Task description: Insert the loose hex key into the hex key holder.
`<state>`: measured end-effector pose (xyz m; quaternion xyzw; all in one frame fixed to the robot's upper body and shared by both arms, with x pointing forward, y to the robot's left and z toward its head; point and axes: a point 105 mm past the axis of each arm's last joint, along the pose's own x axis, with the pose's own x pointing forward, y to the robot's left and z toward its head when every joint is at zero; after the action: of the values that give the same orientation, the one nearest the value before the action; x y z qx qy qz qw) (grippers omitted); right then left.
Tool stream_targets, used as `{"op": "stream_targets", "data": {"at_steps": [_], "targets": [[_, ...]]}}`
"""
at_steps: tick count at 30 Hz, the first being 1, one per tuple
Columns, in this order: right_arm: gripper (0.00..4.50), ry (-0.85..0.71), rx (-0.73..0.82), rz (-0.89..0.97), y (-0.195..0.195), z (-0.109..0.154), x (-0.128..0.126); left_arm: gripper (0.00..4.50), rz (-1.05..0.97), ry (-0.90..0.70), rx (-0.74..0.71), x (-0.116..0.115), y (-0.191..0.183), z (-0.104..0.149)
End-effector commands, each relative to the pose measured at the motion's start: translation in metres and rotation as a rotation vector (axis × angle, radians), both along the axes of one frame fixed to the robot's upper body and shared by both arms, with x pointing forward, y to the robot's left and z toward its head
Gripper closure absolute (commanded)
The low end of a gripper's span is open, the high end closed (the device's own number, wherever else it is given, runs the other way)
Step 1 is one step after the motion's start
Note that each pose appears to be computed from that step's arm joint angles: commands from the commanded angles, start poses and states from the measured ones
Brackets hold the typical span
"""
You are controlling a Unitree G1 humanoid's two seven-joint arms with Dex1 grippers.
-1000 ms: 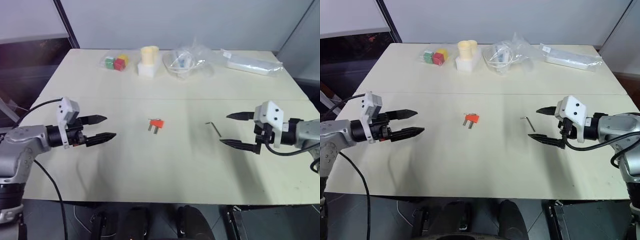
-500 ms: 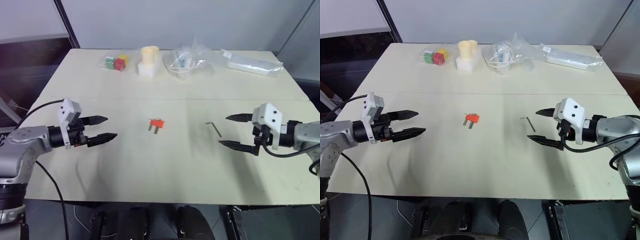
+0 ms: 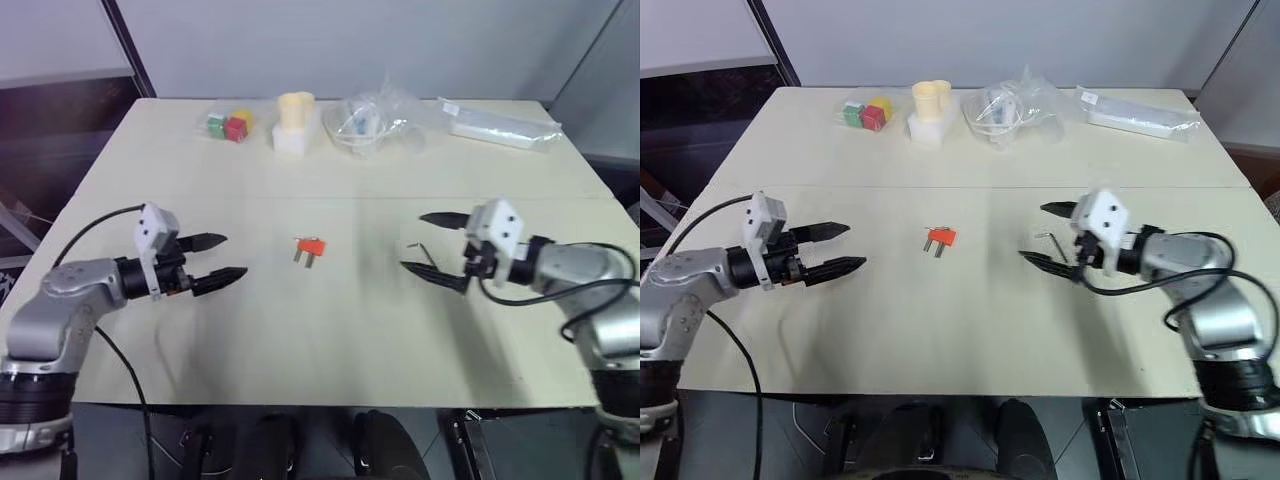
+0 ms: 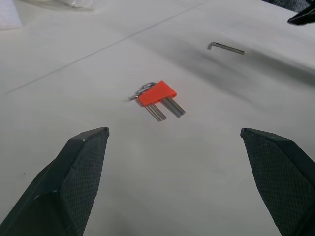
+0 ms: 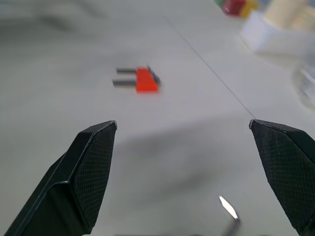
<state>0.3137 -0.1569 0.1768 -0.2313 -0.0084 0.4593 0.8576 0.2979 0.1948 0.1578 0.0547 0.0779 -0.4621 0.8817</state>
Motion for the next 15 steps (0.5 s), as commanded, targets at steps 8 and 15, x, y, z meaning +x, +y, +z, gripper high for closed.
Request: {"op": "stream_targets", "data": {"at_steps": [8, 15], "targets": [[0.0, 0.007, 0.011, 0.108, 0.058, -0.034, 0.053, 0.03, 0.02, -0.041, 0.001, -0.012, -0.007, -0.002], [0.0, 0.044, -0.007, 0.175, 0.09, -0.045, 0.079, 0.03, 0.05, -0.033, -0.002, -0.02, -0.007, -0.006]]}}
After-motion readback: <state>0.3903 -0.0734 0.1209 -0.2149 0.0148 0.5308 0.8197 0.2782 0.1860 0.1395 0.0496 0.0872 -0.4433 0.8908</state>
